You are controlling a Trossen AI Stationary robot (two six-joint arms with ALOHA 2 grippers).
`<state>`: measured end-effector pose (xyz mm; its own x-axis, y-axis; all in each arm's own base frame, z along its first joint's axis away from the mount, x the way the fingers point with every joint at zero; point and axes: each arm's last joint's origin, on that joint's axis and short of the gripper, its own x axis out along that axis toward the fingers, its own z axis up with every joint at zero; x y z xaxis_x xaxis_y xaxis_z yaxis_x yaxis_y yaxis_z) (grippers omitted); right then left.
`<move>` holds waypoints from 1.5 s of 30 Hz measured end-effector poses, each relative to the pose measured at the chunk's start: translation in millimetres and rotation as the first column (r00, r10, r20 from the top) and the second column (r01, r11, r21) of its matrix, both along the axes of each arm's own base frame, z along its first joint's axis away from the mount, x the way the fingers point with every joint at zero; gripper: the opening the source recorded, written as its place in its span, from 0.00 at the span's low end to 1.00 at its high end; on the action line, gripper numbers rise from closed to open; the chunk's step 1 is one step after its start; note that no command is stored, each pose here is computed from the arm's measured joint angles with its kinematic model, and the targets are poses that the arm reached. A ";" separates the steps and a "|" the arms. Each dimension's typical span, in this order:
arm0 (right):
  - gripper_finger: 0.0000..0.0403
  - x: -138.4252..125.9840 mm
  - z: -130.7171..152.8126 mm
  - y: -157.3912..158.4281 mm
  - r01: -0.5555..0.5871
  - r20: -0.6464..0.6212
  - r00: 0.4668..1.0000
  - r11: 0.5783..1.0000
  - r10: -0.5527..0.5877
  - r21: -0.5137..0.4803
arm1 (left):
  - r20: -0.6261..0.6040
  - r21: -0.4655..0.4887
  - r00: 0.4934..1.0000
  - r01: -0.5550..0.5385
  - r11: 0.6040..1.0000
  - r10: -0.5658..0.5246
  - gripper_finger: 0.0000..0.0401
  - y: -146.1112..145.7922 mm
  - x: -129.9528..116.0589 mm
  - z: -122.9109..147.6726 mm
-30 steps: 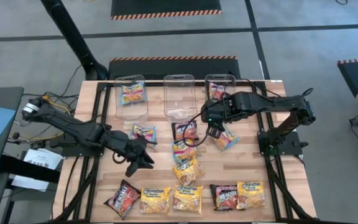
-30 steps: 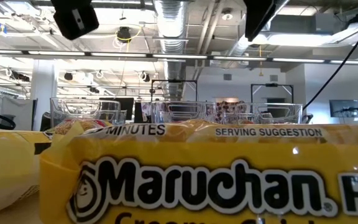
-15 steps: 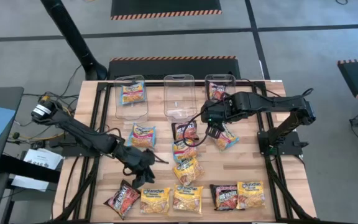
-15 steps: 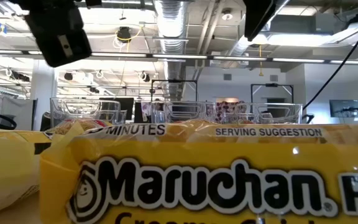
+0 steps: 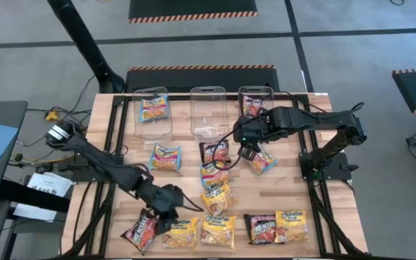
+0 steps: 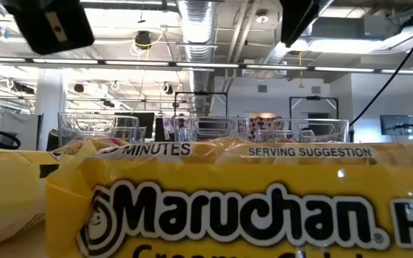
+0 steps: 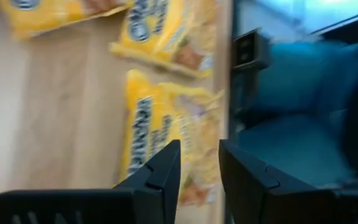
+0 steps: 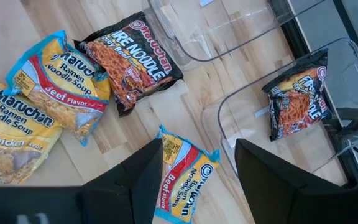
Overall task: Sort Maruchan noodles
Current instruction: Put the yellow noodle pack into the middle transparent bin
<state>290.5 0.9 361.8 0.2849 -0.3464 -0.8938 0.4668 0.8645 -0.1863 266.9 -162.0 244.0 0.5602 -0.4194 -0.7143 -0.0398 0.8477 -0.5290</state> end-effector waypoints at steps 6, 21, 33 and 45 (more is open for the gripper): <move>0.56 0.4 0.1 0.0 0.000 0.005 1.000 1.000 0.000 0.000 | -0.060 0.106 0.997 0.059 0.993 -0.053 0.22 -10.6 13.5 -5.5; 0.56 0.4 0.0 0.0 -0.001 0.002 1.000 1.000 0.001 -0.001 | -0.218 -0.005 0.962 0.170 0.985 -0.167 0.32 -8.0 37.7 -50.4; 0.56 0.4 0.0 0.0 -0.001 0.003 1.000 1.000 0.001 0.000 | -0.285 0.068 0.946 0.182 0.981 -0.155 0.34 14.6 39.0 -55.6; 0.56 0.5 0.0 0.0 0.011 0.008 1.000 1.000 -0.011 0.004 | -0.266 0.094 0.953 0.177 0.980 -0.146 0.34 24.7 42.2 -62.0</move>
<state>291.0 0.9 361.8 0.2882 -0.3462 -0.8928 0.4779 0.8599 -0.1792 309.2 -137.3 182.1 0.2833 -0.3952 -0.8738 -0.0189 0.9087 -0.4171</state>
